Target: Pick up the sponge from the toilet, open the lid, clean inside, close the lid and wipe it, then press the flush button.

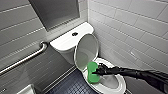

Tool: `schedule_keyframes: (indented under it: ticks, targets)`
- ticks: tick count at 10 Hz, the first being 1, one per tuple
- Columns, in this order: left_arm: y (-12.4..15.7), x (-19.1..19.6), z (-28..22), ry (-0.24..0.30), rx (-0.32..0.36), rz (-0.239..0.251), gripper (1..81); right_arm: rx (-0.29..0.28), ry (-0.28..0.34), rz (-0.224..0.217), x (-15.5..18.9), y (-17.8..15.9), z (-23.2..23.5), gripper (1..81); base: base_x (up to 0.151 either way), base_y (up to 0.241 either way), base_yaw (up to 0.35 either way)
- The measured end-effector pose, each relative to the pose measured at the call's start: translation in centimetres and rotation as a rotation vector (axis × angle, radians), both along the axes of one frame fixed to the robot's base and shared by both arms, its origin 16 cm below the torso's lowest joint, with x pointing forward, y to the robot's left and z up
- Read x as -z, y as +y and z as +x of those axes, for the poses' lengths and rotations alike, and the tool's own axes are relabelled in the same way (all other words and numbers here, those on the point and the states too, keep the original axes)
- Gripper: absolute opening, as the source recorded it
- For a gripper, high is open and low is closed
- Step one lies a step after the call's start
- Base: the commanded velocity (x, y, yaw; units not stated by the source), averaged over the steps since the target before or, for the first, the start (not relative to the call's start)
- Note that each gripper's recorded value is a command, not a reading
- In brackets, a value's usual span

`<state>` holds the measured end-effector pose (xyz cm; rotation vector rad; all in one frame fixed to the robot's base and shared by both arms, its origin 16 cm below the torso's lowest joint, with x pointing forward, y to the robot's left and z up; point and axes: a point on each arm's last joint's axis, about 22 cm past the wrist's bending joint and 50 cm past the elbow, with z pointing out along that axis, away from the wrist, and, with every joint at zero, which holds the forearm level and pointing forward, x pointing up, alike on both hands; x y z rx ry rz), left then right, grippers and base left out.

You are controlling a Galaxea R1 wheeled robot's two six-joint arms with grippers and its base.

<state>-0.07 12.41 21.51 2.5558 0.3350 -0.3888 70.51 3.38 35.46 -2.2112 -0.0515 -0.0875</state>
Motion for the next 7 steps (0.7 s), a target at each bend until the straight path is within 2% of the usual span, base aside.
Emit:
schedule_keyframes:
  ticks: [4,6,7]
  targets:
    - [0.0,0.0,0.0,0.0,0.0,0.0,81.1,0.041,0.052,-0.053,4.1,2.1,-0.9,1.0,0.0,0.0,0.0]
    - [0.0,0.0,0.0,0.0,0.0,0.0,81.1,0.062,0.079,-0.046,5.2,3.2,-2.4,1.0,0.0,0.0,0.0]
    - [0.0,0.0,0.1,-0.001,0.0,0.0,81.1,0.081,0.08,-0.046,5.6,2.6,-2.4,1.0,0.0,0.0,0.0]
